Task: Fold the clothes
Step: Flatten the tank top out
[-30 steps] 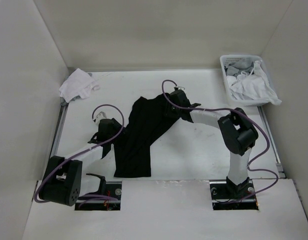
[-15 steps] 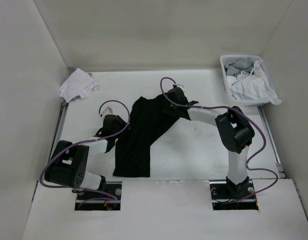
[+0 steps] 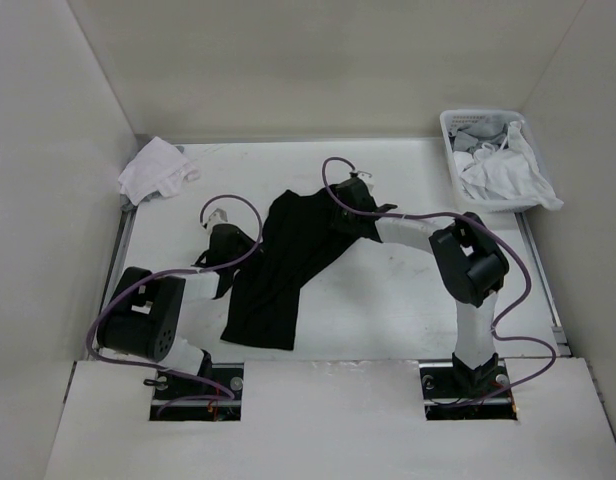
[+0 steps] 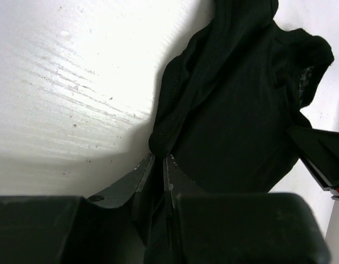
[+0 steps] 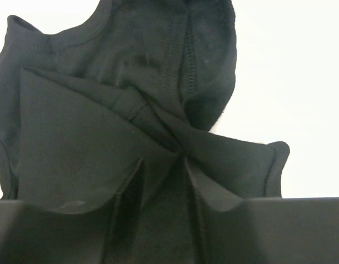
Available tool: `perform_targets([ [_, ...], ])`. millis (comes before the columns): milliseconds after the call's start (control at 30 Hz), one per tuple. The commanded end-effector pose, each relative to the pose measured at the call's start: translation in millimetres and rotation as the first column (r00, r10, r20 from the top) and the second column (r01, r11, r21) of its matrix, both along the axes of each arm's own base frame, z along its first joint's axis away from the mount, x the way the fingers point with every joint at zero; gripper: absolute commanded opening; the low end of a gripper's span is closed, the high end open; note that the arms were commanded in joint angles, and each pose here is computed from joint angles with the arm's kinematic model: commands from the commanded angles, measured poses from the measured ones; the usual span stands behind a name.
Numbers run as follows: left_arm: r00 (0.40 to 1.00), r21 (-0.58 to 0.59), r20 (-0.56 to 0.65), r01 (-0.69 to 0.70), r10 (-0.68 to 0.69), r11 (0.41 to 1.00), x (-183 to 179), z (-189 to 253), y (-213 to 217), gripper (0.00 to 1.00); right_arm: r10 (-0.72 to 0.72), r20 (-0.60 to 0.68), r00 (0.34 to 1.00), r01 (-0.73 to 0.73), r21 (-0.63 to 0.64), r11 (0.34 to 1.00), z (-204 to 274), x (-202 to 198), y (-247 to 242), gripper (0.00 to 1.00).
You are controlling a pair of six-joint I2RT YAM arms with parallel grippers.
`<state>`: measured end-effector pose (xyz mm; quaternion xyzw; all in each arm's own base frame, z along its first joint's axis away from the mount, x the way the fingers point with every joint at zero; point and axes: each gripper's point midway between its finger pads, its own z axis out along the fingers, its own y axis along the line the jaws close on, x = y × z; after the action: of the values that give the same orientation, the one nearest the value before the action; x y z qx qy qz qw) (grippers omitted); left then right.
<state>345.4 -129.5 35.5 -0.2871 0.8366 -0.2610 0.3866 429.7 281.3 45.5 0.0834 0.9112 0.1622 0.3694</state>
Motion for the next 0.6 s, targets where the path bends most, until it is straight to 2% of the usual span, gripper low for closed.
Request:
perform_targets([
  [0, 0.994, -0.051, 0.11, -0.013, 0.019, 0.999, 28, 31, -10, 0.09, -0.002, 0.025, 1.0, 0.001, 0.031, 1.0, 6, 7, 11, 0.26],
  [133, 0.992, -0.057, 0.121, -0.023, 0.03, 0.998, 33, 34, -11, 0.08, -0.008, 0.074, 0.997, 0.005, 0.034, 0.999, 19, 12, 12, 0.12],
  [300, 0.984, -0.053, 0.154, -0.084, 0.091, 0.995, 47, 40, -4, 0.07, 0.002, 0.128, 0.992, -0.001, -0.011, 1.0, 42, -7, 11, 0.06],
  [400, 0.973, -0.067, 0.188, -0.121, 0.132, 0.99, 61, 52, 0, 0.06, 0.056, 0.093, 0.994, -0.055, -0.016, 0.998, 54, -55, 8, 0.06],
  [500, 0.96, -0.09, 0.233, -0.14, 0.157, 0.986, 79, 73, -2, 0.05, 0.155, 0.007, 0.988, -0.155, -0.028, 0.988, 65, -131, -4, 0.06],
  [567, 0.953, -0.104, 0.257, -0.14, 0.162, 0.985, 86, 83, -5, 0.05, 0.205, -0.027, 0.978, -0.205, -0.011, 0.979, 76, -161, -6, 0.06],
])
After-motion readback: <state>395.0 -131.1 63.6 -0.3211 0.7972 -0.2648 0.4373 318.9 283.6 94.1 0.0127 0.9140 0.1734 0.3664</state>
